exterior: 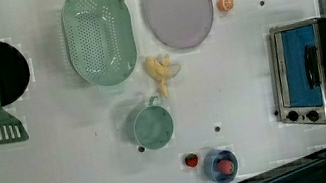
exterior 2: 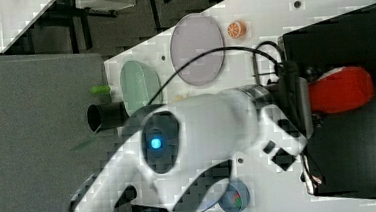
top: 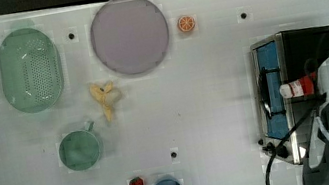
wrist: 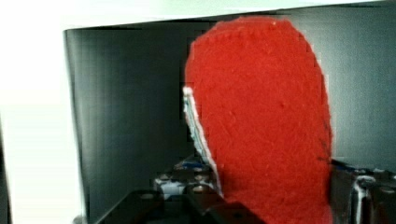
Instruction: Pick Ketchup from oven and place it on table.
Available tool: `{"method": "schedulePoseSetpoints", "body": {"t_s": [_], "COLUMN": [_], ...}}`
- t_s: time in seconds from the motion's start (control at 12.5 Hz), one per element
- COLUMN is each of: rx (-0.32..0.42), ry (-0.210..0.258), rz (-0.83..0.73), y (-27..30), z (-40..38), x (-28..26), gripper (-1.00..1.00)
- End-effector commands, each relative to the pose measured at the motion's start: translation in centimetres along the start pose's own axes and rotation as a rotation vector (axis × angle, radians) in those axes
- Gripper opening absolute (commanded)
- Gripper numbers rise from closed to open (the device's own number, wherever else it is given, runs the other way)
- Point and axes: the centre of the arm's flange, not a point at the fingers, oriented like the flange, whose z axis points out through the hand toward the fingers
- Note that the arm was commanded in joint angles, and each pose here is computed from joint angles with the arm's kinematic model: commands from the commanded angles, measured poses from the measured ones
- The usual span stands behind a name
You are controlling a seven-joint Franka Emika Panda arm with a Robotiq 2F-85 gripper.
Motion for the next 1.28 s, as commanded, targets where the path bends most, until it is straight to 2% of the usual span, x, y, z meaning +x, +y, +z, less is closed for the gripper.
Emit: {"method": "schedulePoseSetpoints", "body": {"t_s": [0.08, 0.24, 0.4, 0.64, 1.04, 1.28], "rx": [0.141, 0.077, 0.013, -0.026, -0.094, -0.184], "ry": [0.052, 0.003, -0.022, -0.080, -0.151, -0.186], "rz": [-0.148, -0.202, -0.282, -0.446, -0.722, -0.805], "y": [-4.4, -4.3, -4.7, -6.0, -7.1, -5.6], "z": [-12.9, -16.7, -19.7, -21.8, -19.6, -14.7], "x": [-3.6, -6.1, -9.8, -18.7, -34.6, -39.6], "gripper": [0.27, 0.27, 0.27, 0.27, 0.27, 0.27]}}
